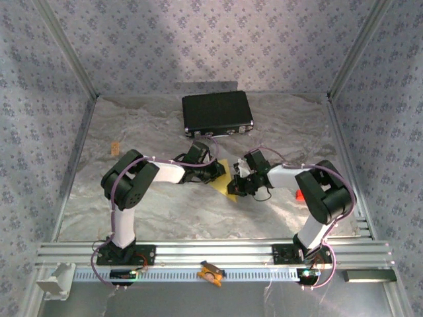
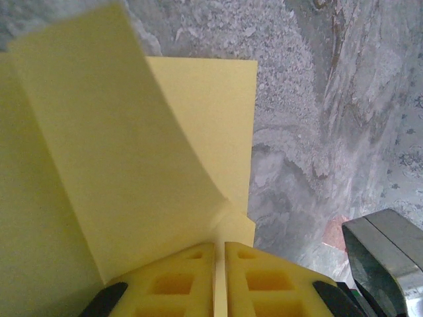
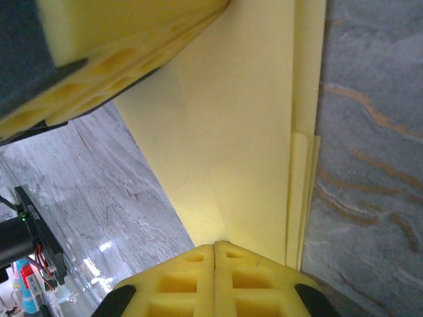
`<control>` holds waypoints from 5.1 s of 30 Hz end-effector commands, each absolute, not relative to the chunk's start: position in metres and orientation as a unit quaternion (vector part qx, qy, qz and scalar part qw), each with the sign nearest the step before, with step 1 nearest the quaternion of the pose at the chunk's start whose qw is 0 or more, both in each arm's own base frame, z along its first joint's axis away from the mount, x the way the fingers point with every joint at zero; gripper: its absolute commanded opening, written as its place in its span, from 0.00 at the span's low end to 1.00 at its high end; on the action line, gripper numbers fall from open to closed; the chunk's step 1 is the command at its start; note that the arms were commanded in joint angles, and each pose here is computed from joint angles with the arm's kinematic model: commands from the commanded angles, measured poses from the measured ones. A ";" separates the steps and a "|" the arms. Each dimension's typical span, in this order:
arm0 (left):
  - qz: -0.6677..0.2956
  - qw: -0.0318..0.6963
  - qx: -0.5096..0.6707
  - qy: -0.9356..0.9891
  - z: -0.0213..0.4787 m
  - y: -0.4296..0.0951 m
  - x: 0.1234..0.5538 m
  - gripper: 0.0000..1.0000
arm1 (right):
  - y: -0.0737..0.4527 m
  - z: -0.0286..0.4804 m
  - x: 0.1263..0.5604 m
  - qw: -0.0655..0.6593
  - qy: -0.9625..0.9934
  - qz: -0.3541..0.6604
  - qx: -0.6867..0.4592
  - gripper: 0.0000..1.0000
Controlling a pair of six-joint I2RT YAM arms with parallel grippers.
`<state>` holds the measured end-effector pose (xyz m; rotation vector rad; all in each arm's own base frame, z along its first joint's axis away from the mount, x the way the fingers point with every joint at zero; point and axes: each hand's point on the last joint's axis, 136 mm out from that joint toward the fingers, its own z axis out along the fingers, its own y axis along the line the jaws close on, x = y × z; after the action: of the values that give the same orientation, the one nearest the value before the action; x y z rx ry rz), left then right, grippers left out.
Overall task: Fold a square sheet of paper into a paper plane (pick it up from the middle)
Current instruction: Fourth fold the wing at the center of the table.
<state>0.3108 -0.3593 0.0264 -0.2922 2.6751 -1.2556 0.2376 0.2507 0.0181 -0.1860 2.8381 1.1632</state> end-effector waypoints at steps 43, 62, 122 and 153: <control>-0.385 0.059 -0.111 0.914 -0.010 -0.345 0.296 0.12 | 0.251 0.058 0.250 0.066 0.921 0.383 -0.036 0.02; -0.389 0.057 -0.105 0.914 -0.009 -0.348 0.298 0.12 | 0.229 -0.006 0.238 0.014 0.941 0.338 0.010 0.03; -0.313 0.081 -0.131 0.937 -0.003 -0.304 0.352 0.07 | 0.215 -0.029 0.215 -0.022 0.938 0.345 0.039 0.00; -0.255 0.118 -0.149 0.948 0.002 -0.268 0.384 0.07 | 0.217 -0.024 0.203 -0.036 0.928 0.371 0.020 0.00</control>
<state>0.3611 -0.3119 0.0221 -0.3225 2.7969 -1.0095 0.2526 0.2442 0.0178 -0.0576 2.7203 1.3075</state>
